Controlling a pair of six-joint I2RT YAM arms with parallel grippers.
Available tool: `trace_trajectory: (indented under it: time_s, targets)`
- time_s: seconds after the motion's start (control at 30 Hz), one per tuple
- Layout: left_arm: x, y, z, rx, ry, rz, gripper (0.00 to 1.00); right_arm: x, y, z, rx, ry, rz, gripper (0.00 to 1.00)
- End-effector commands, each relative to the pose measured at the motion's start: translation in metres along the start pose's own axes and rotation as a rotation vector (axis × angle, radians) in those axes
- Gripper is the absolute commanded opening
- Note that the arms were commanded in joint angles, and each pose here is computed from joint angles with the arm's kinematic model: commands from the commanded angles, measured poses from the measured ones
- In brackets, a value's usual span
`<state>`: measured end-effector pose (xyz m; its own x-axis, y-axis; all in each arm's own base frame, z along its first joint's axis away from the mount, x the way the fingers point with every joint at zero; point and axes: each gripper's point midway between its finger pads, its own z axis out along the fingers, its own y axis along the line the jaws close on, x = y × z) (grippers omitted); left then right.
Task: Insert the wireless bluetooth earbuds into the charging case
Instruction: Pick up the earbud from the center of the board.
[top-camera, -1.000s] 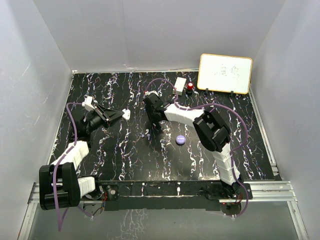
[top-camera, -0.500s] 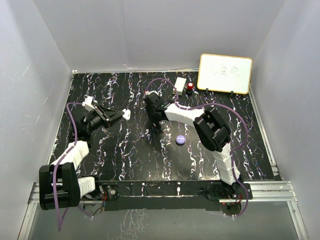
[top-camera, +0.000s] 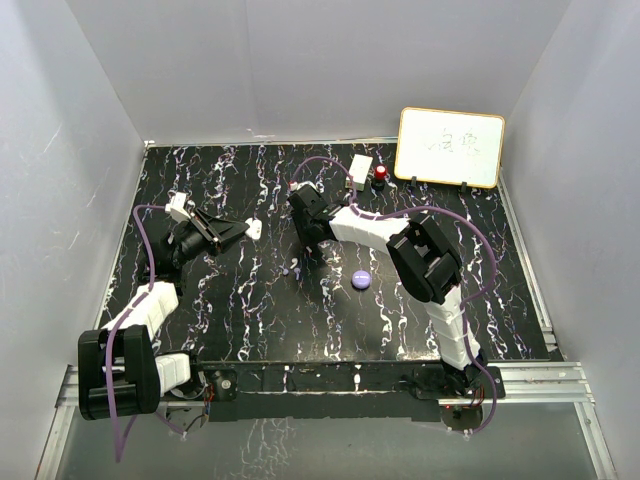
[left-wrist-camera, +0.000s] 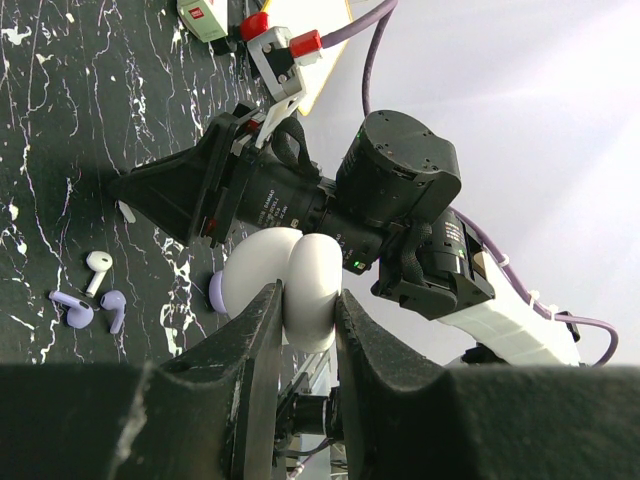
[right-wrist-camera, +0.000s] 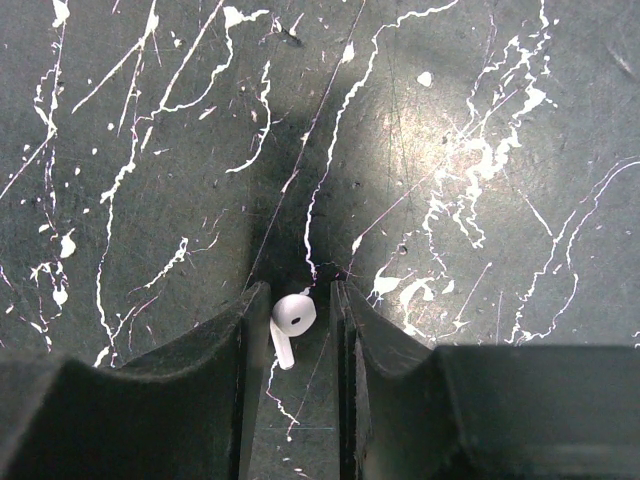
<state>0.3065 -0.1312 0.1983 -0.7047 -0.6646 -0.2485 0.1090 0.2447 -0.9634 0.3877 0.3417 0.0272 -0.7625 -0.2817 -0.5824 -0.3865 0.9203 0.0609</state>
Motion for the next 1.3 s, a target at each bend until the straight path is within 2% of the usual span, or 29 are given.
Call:
trace_trajectory:
  time_s: [0.0, 1.27]
  targets:
    - [0.003, -0.007, -0.001, 0.02, 0.008, 0.029, 0.0, 0.015, 0.009, -0.003, -0.041, 0.064, 0.0, 0.29]
    - [0.006, -0.006, 0.0, 0.019, 0.01, 0.028, 0.0, 0.038, 0.002, -0.003, 0.022, 0.114, -0.009, 0.28]
